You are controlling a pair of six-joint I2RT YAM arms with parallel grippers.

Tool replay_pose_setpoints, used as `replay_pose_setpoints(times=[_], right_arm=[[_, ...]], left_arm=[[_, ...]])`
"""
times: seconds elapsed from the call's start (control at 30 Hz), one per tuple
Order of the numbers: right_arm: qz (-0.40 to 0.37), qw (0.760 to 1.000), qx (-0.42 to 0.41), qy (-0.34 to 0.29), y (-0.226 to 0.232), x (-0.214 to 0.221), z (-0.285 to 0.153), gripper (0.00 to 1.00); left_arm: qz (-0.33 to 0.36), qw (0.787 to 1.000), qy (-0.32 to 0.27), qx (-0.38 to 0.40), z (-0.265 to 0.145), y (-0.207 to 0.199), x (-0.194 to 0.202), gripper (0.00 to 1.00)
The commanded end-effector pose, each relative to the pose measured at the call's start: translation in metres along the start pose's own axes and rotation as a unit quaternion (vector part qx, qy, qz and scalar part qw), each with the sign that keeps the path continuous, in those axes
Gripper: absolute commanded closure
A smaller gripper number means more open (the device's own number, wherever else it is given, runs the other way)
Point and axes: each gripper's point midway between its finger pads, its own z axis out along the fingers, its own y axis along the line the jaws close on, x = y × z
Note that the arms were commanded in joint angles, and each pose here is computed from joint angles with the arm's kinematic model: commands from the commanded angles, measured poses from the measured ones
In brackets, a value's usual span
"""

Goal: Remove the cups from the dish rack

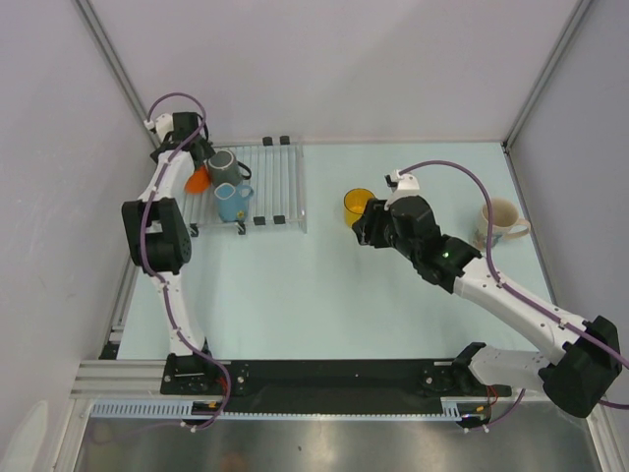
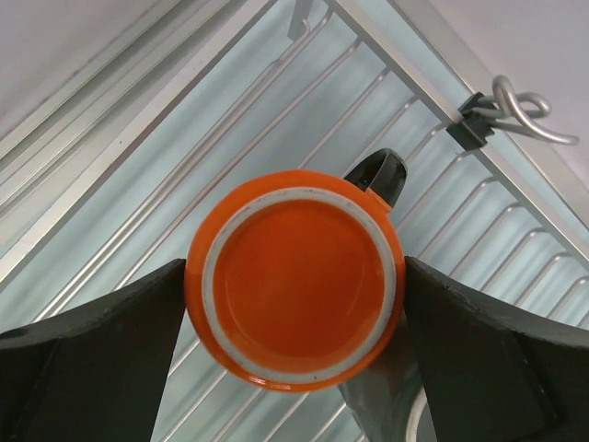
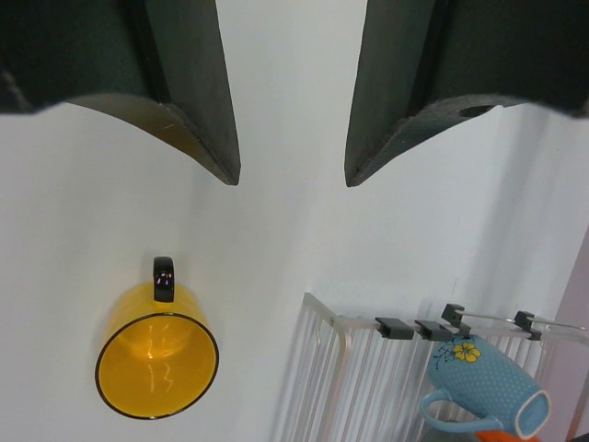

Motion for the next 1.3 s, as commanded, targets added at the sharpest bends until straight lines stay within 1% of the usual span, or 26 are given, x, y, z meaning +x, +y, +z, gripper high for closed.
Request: replay_pose_setpoints(times=[0.0, 0.23, 0.37, 0.43, 0.47, 0.5, 0.53, 0.57, 0.6, 0.67, 0.7, 0.77, 0.9, 0.93, 0.97, 1.0, 1.1, 1.27], right_arm=[[0.004, 1.0, -0.003, -0.016, 0.002, -0.005, 0.003, 0.45], [0.005, 1.0, 0.004, -0.008, -0.001, 0.0, 0.008, 0.45], [0.006, 1.0, 0.004, -0.007, -0.001, 0.0, 0.01, 0.46], [0.006, 1.0, 0.005, -0.004, -0.001, 0.003, 0.011, 0.46], [0.005, 1.0, 0.006, -0.003, -0.002, 0.004, 0.011, 0.46], [0.007, 1.0, 0.006, -0.004, -0.002, 0.003, 0.01, 0.46], [0.006, 1.0, 0.006, -0.004, -0.002, 0.003, 0.01, 0.46], [0.008, 1.0, 0.005, -0.006, -0.002, 0.002, 0.009, 0.46], [0.008, 1.0, 0.005, -0.008, -0.002, 0.001, 0.008, 0.46], [0.011, 1.0, 0.004, -0.009, -0.002, 0.001, 0.007, 0.46], [0.011, 1.0, 0.004, -0.011, -0.002, -0.001, 0.006, 0.46], [0.014, 1.0, 0.001, -0.012, -0.001, 0.0, 0.003, 0.46], [0.016, 1.0, 0.001, -0.018, -0.002, -0.001, -0.004, 0.46], [0.018, 1.0, -0.002, -0.023, -0.002, -0.003, -0.007, 0.46], [0.018, 1.0, -0.002, -0.019, -0.004, 0.001, -0.008, 0.46], [0.02, 1.0, -0.001, -0.021, -0.004, 0.001, -0.009, 0.46], [0.024, 0.999, -0.003, -0.024, -0.005, 0.0, -0.014, 0.46], [0.024, 0.999, 0.001, -0.029, -0.007, 0.0, -0.015, 0.46]], left_arm=[[-0.015, 1.0, -0.002, 0.021, 0.007, -0.01, -0.009, 0.0], [-0.007, 1.0, 0.012, 0.027, 0.015, -0.014, 0.002, 0.0], [-0.001, 1.0, 0.014, 0.028, 0.016, -0.013, 0.003, 0.03], [0.004, 0.999, 0.018, 0.029, 0.017, -0.013, 0.007, 0.19], [0.004, 0.999, 0.02, 0.028, 0.017, -0.012, 0.007, 0.3], [0.002, 0.999, 0.022, 0.029, 0.015, -0.011, 0.009, 0.58], [0.001, 0.999, 0.024, 0.029, 0.014, -0.011, 0.01, 0.73], [-0.003, 0.999, 0.024, 0.029, 0.012, -0.01, 0.009, 0.99], [-0.01, 0.999, 0.03, 0.023, 0.012, -0.006, 0.016, 1.0], [-0.024, 0.999, 0.021, 0.035, 0.001, -0.008, 0.009, 1.0], [-0.022, 0.999, 0.026, 0.031, 0.001, -0.005, 0.017, 1.0], [-0.026, 0.999, 0.015, 0.035, -0.009, -0.005, 0.009, 1.0], [-0.012, 0.999, 0.005, 0.042, -0.023, -0.002, 0.001, 1.0], [-0.011, 0.999, 0.003, 0.049, -0.025, -0.003, 0.0, 1.0], [-0.013, 0.997, -0.017, 0.07, -0.035, -0.009, -0.013, 1.0], [-0.01, 0.997, -0.013, 0.077, -0.035, -0.008, -0.008, 0.99], [-0.009, 0.995, -0.02, 0.096, -0.043, -0.015, -0.016, 1.0], [-0.009, 0.994, -0.042, 0.102, -0.059, -0.016, -0.032, 0.99]])
